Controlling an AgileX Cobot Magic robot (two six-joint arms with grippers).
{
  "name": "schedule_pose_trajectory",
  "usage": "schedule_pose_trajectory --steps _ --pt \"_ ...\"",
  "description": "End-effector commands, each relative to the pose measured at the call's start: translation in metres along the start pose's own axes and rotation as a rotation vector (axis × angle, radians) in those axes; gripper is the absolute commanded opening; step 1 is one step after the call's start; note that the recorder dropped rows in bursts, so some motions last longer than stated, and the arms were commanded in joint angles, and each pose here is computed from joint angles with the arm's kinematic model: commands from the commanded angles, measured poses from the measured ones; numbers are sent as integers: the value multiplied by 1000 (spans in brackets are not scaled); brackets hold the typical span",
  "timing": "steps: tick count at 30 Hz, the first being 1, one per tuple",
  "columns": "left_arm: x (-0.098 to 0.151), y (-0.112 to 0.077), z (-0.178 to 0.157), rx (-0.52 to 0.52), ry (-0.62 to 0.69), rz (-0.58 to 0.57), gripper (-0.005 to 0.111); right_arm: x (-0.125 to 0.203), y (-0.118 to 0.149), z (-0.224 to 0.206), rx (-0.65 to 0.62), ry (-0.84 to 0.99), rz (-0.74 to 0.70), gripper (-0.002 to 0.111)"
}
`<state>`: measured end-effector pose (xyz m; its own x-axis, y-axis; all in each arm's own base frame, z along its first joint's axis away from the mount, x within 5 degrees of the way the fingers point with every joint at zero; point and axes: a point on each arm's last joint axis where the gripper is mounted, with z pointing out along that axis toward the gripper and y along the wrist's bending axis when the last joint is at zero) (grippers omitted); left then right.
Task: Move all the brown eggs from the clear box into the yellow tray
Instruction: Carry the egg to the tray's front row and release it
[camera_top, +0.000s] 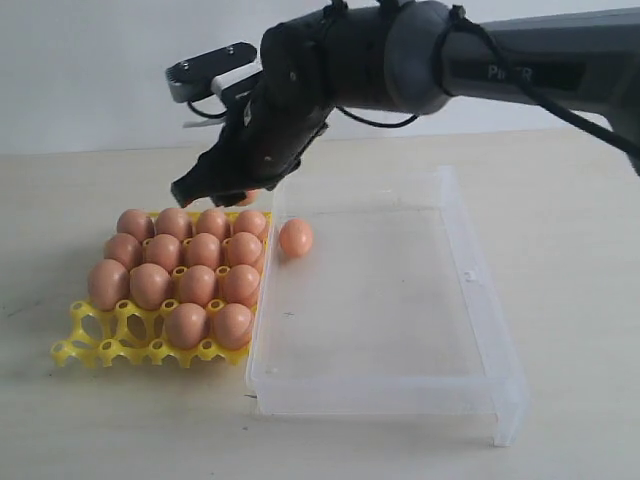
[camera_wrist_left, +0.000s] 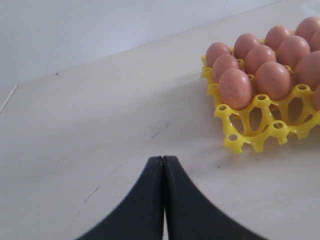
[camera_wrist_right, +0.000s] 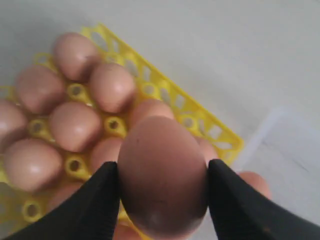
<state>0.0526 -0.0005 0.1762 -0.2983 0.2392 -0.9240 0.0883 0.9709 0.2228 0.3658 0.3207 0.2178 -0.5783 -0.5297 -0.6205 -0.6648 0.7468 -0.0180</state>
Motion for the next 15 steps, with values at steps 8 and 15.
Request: schedule_pose_trajectory --steps 8,15 --pt "-2 0 -1 2 -17 -4 0 46 79 6 -128 -316 -129 0" --pt "-2 0 -1 2 -17 -4 0 70 88 22 -145 -379 -141 0"
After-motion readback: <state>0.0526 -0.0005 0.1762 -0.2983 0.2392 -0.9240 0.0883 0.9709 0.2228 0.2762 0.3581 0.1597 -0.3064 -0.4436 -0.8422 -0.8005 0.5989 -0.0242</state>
